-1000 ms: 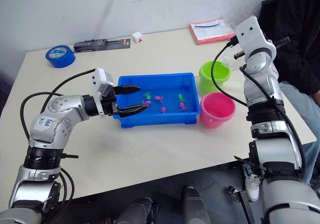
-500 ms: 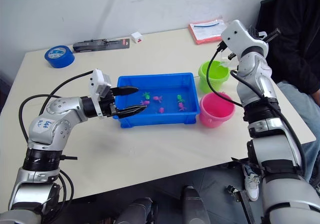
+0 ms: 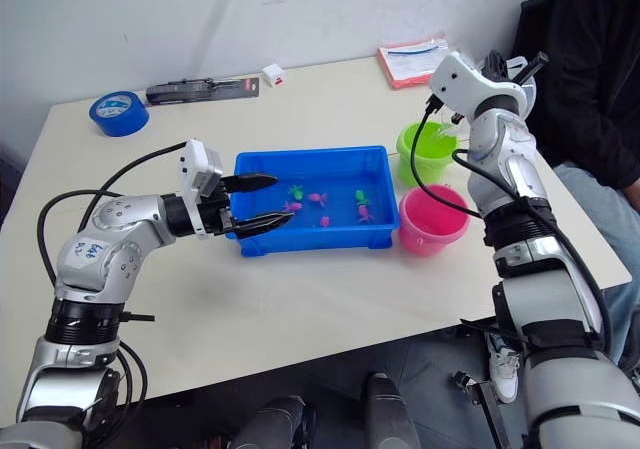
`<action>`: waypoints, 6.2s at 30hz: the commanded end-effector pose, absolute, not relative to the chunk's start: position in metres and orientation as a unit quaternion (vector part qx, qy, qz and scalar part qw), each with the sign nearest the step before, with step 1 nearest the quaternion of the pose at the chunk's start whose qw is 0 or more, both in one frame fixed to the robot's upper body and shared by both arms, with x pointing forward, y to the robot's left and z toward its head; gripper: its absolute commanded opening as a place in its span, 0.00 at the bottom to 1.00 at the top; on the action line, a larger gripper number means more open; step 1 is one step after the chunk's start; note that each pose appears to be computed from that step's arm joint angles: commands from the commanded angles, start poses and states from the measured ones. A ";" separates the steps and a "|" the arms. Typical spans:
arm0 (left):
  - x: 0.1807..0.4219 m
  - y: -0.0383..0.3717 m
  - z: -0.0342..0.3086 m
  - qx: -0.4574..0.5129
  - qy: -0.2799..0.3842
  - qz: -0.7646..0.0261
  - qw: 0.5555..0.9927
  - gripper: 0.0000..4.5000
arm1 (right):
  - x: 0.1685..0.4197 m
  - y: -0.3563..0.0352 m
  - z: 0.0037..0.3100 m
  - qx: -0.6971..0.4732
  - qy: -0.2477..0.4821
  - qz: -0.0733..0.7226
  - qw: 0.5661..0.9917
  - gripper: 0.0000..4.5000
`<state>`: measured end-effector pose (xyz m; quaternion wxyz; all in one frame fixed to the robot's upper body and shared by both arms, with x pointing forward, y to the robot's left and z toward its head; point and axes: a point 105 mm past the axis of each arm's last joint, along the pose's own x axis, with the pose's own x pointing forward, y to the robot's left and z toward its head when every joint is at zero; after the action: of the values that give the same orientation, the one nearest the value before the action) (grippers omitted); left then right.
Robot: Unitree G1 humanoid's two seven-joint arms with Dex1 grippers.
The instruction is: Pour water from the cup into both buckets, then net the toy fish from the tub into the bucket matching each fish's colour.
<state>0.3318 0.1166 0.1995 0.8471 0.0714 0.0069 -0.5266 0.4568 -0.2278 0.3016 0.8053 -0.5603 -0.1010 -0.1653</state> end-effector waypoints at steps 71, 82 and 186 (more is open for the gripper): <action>0.290 0.135 0.206 0.073 0.025 -0.564 0.822 1.00 | 0.389 -0.336 0.136 0.103 0.095 -0.281 0.949 0.98; 0.293 0.134 0.202 0.071 0.025 -0.571 0.818 1.00 | 0.355 -0.319 0.139 0.064 0.127 -0.237 0.961 0.98; 0.380 0.335 0.094 0.141 0.261 -0.119 0.948 0.01 | 0.251 -0.086 0.198 -0.247 -0.018 0.563 0.789 1.00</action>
<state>0.3811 0.3261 0.0750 0.9455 0.1215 0.2772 -0.1200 0.2529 -0.0894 0.1913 0.7931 -0.2431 0.0002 0.5585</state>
